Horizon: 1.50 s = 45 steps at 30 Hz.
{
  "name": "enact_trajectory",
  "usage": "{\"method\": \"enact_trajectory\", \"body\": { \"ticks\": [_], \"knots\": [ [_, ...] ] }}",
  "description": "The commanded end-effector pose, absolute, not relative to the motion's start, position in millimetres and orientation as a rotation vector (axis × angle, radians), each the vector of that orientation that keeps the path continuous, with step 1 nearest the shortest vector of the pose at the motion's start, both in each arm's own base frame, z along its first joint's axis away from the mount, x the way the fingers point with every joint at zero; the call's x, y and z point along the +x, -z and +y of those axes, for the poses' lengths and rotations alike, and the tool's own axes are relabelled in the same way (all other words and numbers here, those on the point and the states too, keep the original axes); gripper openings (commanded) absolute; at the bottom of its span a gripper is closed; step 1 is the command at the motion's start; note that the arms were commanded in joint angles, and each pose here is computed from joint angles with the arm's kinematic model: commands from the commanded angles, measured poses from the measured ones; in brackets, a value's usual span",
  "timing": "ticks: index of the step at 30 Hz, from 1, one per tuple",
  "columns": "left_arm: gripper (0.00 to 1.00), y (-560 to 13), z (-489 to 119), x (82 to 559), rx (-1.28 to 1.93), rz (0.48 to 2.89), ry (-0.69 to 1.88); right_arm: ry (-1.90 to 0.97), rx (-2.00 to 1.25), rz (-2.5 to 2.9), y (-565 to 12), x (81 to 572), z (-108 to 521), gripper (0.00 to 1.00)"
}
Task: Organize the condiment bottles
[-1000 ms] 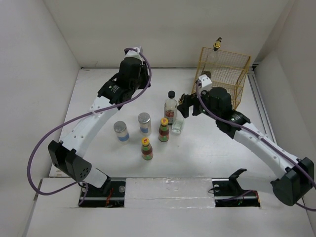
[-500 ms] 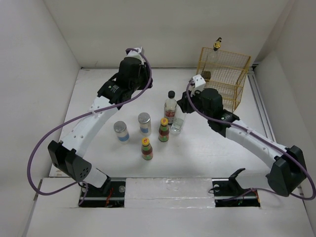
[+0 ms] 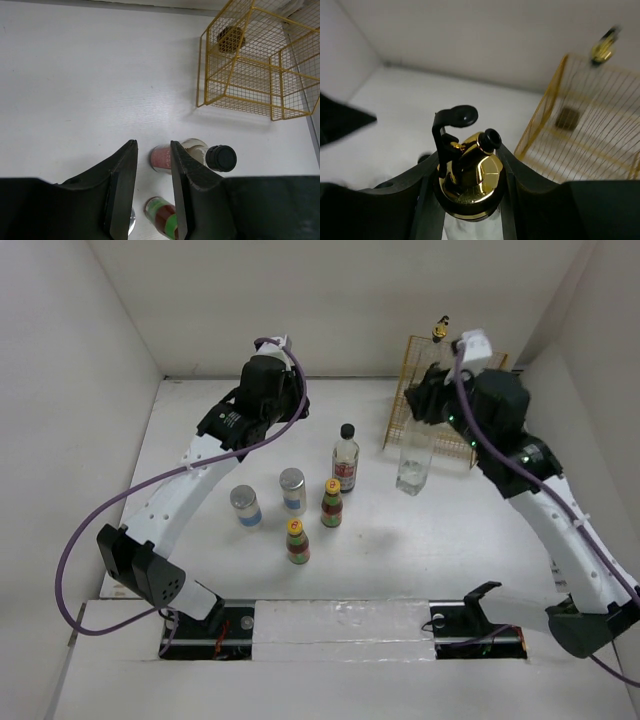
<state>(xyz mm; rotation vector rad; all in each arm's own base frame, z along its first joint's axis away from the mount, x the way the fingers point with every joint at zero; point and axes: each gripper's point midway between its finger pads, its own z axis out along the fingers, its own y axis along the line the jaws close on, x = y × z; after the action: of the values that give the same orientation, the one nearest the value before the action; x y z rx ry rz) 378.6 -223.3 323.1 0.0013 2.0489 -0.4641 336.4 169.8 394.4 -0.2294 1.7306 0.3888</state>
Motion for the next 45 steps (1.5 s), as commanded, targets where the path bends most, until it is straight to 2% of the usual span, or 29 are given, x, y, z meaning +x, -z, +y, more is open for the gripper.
{"method": "enact_trajectory", "body": {
  "ticks": [1,5,13,24,36,45],
  "knots": [
    [0.28,-348.4,-226.3,377.5,-0.006,1.994,0.517,-0.35,-0.062,1.473,-508.7,340.4,127.8,0.0],
    [0.28,-342.7,-224.8,375.2,-0.005,2.006,0.511,-0.278,0.024,1.399,-557.6,368.4,96.4,0.0],
    [0.28,-350.3,-224.0,370.7,-0.001,1.99,0.528,-0.126,0.171,1.339,-583.4,435.3,38.3,0.0],
    [0.3,-348.3,-220.0,367.4,-0.006,1.991,0.518,0.057,0.379,1.301,-572.1,501.5,-26.8,0.0],
    [0.3,-340.8,-227.5,368.0,0.008,2.016,0.546,0.147,0.609,1.127,-586.4,512.2,-59.9,0.0],
    [0.3,-336.7,-227.3,367.7,0.009,2.025,0.542,0.156,0.684,1.052,-574.3,539.1,-64.5,0.0]
  ]
}}
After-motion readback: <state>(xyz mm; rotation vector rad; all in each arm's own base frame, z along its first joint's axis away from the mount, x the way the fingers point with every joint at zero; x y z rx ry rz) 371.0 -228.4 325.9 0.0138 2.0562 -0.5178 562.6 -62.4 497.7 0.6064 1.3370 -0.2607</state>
